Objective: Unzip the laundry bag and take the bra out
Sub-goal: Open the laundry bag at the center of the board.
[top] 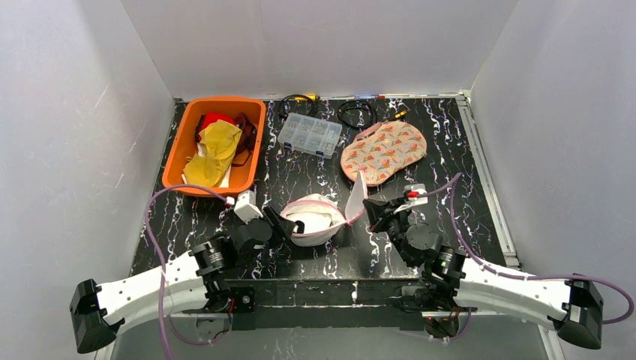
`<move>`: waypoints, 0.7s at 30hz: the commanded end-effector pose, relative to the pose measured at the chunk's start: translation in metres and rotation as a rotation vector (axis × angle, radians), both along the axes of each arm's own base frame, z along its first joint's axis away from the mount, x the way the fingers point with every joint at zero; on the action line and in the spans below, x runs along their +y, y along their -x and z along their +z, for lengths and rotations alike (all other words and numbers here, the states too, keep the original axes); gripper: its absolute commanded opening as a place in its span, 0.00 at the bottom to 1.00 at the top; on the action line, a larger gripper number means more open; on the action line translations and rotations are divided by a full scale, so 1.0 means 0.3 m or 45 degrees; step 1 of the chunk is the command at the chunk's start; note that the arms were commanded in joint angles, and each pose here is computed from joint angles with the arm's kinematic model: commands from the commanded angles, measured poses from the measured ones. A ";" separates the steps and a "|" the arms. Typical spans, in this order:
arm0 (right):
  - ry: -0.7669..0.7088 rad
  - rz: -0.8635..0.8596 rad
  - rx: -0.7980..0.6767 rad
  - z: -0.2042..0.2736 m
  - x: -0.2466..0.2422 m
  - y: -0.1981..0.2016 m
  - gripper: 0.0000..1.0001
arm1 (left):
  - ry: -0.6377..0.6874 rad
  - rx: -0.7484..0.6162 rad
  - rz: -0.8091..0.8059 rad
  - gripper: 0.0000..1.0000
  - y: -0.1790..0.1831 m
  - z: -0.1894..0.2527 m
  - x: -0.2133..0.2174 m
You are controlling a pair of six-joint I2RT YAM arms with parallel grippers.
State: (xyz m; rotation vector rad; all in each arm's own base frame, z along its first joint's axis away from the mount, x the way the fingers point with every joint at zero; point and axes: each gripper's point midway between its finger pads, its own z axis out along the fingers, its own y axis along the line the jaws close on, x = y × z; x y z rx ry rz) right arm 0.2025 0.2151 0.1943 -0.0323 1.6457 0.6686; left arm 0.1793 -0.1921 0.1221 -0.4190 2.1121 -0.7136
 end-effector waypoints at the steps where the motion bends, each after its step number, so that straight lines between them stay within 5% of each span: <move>1: -0.085 0.045 -0.026 0.070 -0.009 0.022 0.01 | -0.118 0.013 -0.052 0.63 0.023 0.011 0.035; 7: 0.067 0.236 -0.110 0.099 0.033 0.071 0.01 | -0.427 -0.111 -0.156 0.86 0.007 0.147 0.105; 12: 0.171 0.356 -0.153 0.111 0.061 0.103 0.01 | -0.706 -0.262 -0.459 0.87 -0.030 0.287 0.041; 21: 0.225 0.448 -0.172 0.109 0.080 0.133 0.01 | -0.944 -0.107 -1.015 0.90 -0.075 0.227 -0.100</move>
